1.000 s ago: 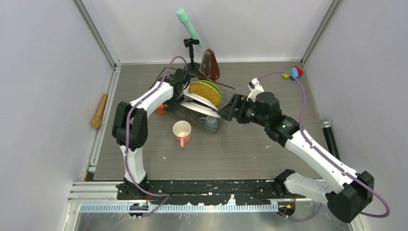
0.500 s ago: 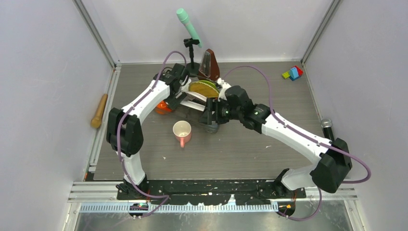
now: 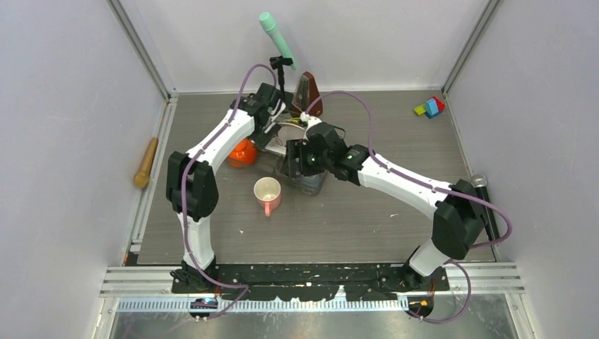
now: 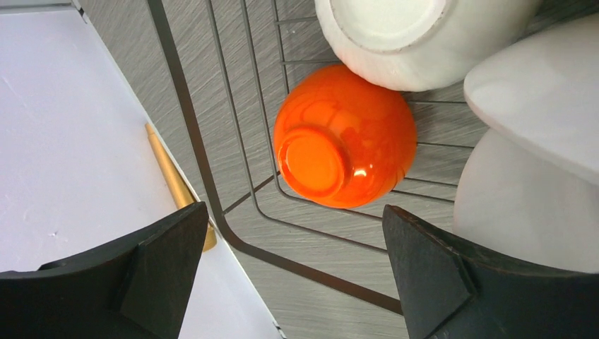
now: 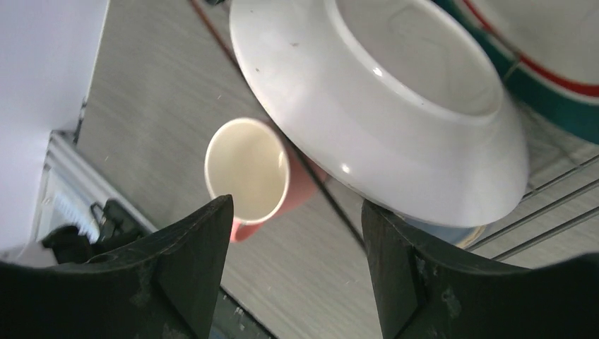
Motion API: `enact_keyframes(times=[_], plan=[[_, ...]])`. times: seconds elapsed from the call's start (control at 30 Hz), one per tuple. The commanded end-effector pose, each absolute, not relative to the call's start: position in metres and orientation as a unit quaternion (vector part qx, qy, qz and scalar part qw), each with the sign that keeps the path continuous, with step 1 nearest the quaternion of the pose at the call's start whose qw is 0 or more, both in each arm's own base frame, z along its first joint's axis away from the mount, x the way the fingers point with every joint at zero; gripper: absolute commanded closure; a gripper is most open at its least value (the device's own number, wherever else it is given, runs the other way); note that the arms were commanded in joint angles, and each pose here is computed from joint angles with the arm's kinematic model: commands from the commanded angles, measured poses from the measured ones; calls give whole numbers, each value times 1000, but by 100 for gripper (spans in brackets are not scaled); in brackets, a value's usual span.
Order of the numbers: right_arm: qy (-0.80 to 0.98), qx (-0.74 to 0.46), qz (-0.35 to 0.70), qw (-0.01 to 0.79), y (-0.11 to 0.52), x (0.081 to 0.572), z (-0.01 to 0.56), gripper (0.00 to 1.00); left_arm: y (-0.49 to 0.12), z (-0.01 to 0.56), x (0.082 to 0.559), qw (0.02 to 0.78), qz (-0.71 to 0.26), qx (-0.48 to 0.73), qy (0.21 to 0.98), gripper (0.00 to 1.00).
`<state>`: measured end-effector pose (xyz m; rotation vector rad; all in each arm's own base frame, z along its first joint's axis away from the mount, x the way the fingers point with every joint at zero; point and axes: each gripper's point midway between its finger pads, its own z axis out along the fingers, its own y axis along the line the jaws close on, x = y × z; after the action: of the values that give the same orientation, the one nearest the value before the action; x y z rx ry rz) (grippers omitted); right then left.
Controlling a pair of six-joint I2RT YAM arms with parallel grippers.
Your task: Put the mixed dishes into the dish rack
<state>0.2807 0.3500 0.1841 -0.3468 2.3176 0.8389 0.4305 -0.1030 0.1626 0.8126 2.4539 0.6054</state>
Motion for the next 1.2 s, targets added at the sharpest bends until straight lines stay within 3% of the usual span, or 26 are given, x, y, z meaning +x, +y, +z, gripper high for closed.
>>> enact_keyframes(times=[0.0,0.3,0.57,0.8,1.0,1.17], plan=[[863,-75,269,422,346,334,210,27,-116,180,445,283,199,273,898,3],[843,21,218,492,325,389,223,22,-114,224,440,333,186,238,893,3],[842,49,207,495,317,407,226,18,-117,264,422,378,146,197,893,3],[843,-2,252,476,327,389,240,17,-119,259,353,341,51,113,932,8],[838,-33,291,460,331,369,250,17,-144,223,283,282,-90,69,953,13],[835,-44,319,446,333,353,257,16,-166,193,255,239,-172,49,955,17]])
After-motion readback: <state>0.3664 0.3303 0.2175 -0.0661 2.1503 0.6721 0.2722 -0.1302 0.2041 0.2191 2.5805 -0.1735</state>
